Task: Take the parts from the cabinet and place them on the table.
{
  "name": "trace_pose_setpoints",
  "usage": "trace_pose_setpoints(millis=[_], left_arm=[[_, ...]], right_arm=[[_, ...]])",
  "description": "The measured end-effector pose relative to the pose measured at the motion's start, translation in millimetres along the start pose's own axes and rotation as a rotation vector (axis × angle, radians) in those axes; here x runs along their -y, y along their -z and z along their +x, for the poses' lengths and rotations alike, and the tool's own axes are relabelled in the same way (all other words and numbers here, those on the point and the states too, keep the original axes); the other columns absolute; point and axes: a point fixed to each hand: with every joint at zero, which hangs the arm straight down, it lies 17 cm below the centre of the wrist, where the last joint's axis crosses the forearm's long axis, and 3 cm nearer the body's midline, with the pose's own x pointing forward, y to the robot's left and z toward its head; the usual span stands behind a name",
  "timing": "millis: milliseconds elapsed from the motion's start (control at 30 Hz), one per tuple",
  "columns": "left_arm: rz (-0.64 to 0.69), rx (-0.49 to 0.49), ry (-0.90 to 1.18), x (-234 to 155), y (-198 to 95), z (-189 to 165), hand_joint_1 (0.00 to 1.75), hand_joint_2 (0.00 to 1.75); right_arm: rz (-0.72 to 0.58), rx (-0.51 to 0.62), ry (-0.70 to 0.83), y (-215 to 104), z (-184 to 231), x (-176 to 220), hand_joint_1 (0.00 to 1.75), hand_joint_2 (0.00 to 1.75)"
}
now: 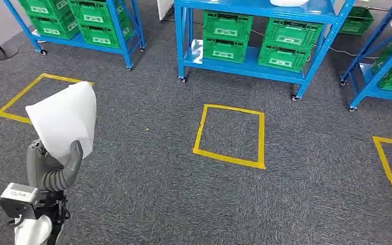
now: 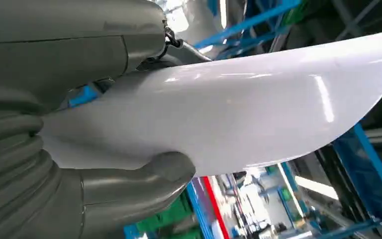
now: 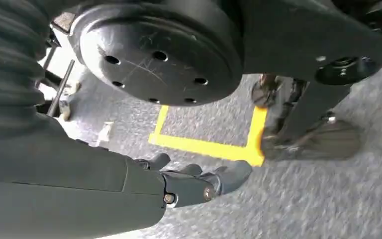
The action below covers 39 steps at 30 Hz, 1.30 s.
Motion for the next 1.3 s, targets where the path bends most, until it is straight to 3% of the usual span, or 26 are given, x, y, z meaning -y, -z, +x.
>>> trace_pose_setpoints(millis=[400,833,1300], left_arm=[[0.005,0.123,0.247,-50,23,8,1.75,1.75],[-0.031,0.174,0.362,-52,28,11,1.75,1.75],[0.018,0.218,0.406,-61,41,17,1.75,1.75]], right_arm=[[-0.005,-0.020,0.010,0,-3,-2,0.00,1.75],[0.008,0.004,0.040,0,2,-10,0.00,1.75],[0.005,0.000,0.041,1,0,-9,0.00,1.75]])
